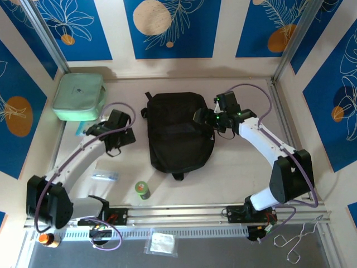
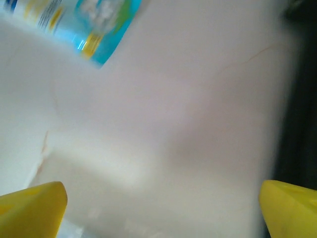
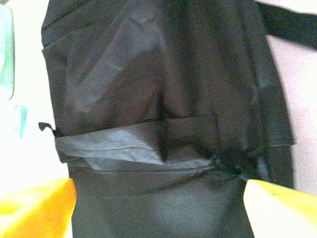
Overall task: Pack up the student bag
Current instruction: Rotate the loose stationery at the bottom-left of the table.
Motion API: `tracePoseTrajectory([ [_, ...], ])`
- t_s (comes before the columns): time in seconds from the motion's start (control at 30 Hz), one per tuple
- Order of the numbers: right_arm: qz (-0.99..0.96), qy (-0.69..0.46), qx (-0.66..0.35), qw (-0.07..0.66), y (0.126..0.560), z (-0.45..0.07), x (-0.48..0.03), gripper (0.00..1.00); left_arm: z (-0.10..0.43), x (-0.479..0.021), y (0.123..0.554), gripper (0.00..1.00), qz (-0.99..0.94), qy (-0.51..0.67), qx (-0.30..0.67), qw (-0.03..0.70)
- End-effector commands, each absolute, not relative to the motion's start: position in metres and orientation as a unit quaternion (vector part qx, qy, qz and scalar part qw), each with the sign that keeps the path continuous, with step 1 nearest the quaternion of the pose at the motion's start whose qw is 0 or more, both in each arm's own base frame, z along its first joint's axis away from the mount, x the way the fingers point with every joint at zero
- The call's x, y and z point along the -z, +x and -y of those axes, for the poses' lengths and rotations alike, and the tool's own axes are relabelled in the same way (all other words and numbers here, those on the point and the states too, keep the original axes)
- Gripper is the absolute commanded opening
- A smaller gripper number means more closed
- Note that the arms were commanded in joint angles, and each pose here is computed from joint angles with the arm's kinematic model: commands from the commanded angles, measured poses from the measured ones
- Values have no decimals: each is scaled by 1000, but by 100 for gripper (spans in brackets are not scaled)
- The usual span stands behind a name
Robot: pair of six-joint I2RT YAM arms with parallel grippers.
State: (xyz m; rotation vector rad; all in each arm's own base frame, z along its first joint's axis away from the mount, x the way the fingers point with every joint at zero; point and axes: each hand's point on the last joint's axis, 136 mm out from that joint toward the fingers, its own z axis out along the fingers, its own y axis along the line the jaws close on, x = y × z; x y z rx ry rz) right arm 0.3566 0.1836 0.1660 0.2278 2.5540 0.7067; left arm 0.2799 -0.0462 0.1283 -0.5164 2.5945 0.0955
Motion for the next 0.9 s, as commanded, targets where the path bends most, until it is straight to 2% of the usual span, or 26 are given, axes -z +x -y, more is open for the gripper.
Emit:
tracePoseTrajectory([
  [0.0, -932, 70, -265, 237, 357, -198, -167, 92, 26, -100, 234, 100, -951, -254, -33, 175],
  [0.13, -933, 59, -268, 233, 359, -209, -166, 96, 5, -78, 197, 100, -944, -300, -41, 133],
  [0.3, -935, 57, -267, 228, 358, -216, -162, 95, -16, -64, 178, 100, -923, -360, -51, 127],
  [0.57, -936, 61, -271, 218, 356, -219, -158, 93, -9, -33, 187, 98, -908, -404, 0, 109],
  [0.87, -936, 65, -269, 216, 356, -218, -156, 91, 4, -30, 216, 81, -918, -376, 45, 117],
])
